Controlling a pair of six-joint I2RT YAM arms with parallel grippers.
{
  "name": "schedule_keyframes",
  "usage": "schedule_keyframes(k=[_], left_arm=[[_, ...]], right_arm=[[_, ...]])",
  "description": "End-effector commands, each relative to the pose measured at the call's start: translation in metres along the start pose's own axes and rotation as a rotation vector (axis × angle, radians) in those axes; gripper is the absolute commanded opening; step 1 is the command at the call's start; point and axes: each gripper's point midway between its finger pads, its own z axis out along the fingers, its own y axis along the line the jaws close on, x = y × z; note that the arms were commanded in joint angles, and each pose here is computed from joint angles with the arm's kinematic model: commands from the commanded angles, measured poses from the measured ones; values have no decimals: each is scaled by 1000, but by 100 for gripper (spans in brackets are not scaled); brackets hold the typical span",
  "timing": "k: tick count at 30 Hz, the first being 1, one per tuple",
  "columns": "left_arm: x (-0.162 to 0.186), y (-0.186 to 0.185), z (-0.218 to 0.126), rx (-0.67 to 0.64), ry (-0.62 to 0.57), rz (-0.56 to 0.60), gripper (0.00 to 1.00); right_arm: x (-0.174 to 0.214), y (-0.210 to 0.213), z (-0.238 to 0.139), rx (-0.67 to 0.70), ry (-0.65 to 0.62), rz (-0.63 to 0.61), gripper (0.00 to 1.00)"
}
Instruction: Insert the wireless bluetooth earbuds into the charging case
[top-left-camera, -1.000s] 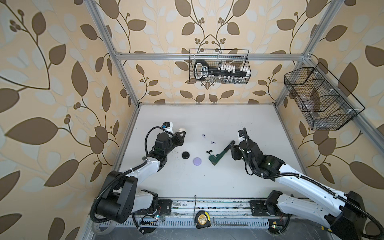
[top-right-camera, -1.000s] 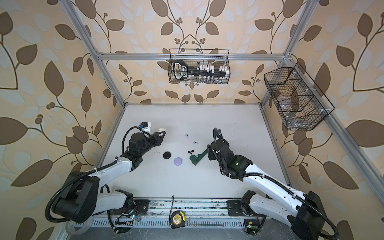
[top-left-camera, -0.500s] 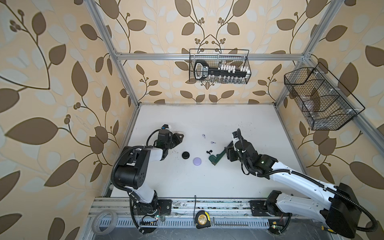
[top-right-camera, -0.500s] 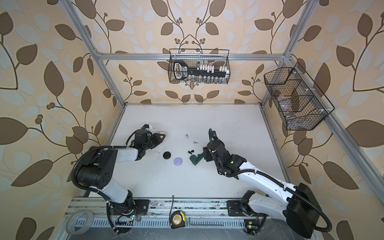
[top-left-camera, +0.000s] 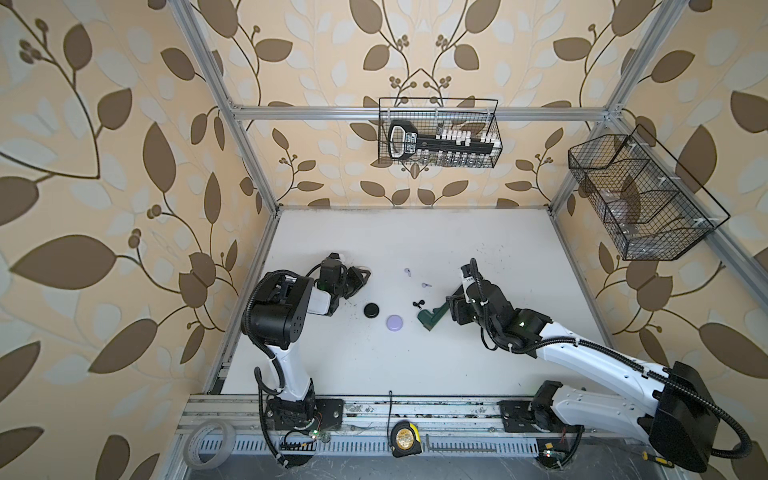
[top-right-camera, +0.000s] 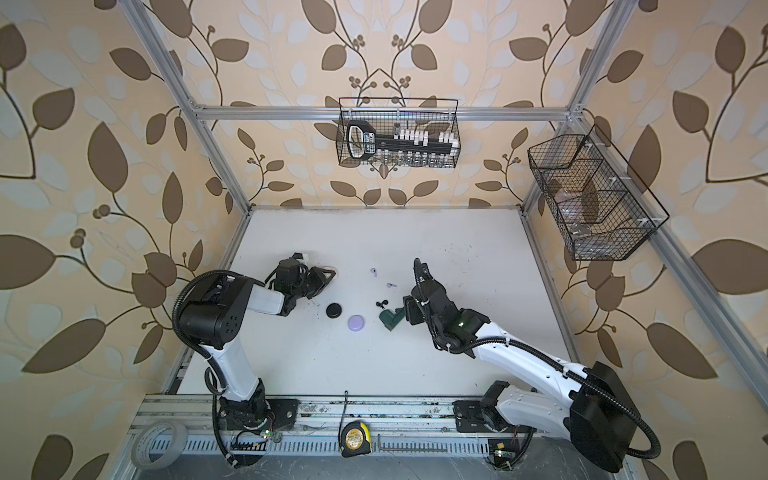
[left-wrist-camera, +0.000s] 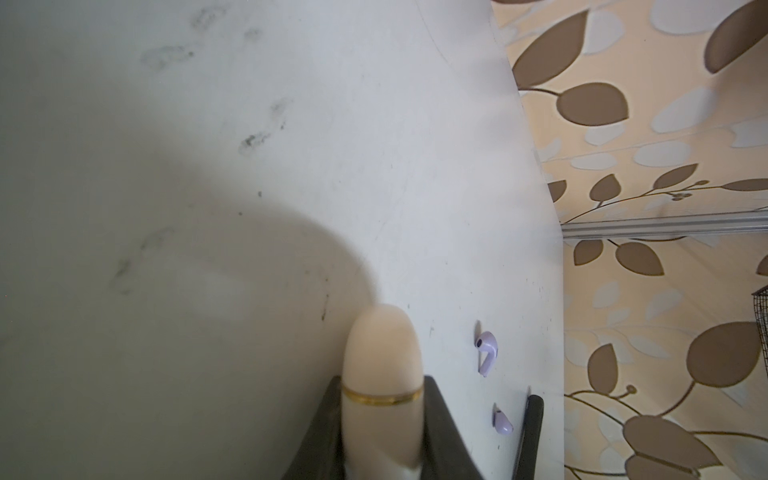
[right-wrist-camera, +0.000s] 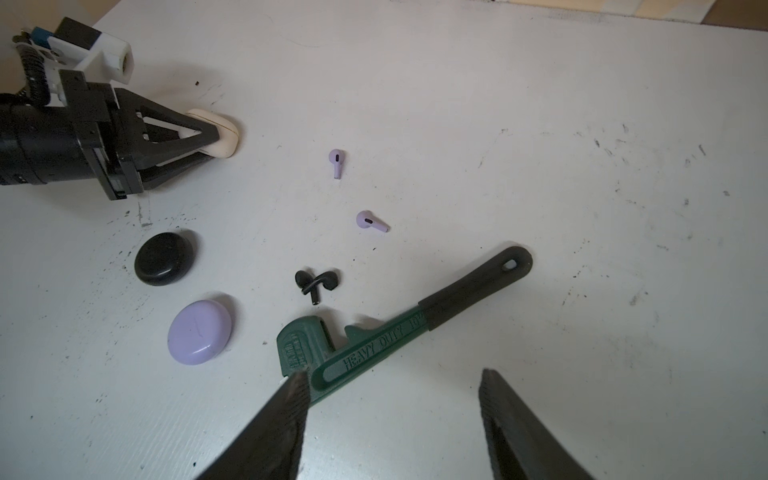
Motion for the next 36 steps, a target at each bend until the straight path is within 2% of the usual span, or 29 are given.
schedule_keyframes(k=[1,3,4,6,11,20,24,28,32,36], left_arm=[[-14,-8,-1,21,-35,16,0],[-15,-8,-1,10,-39,21,1],[-16,-7,-2,2,-42,22,4],[-15,-4,-5,-17,-48,29,17],[-14,-2,-15,-45,-62,53,39],[-17,-9,-29,-58,-79,92,66],[-16,-14,-43,-62,-95,119,84],[-22,-24,-67,-81,-148,172,90],[-29,-40,-103,-111,-224,275,94],[-26,-47,-140,-160,-258,389,97]], right_arm=[[-11,9,-2,-29,-15,-5,66],[-12,11,-2,-32,-16,-9,67],[-11,11,-2,-30,-15,-13,68],[-12,10,-3,-26,-18,-13,69],[-13,13,-6,-43,-28,-11,73],[-15,22,-11,-54,-47,-50,79],[-16,31,-15,-77,-64,-70,83],[-15,45,-20,-91,-81,-126,86],[-20,59,-33,-78,-116,-159,82],[-20,104,-56,-220,-99,-140,83]])
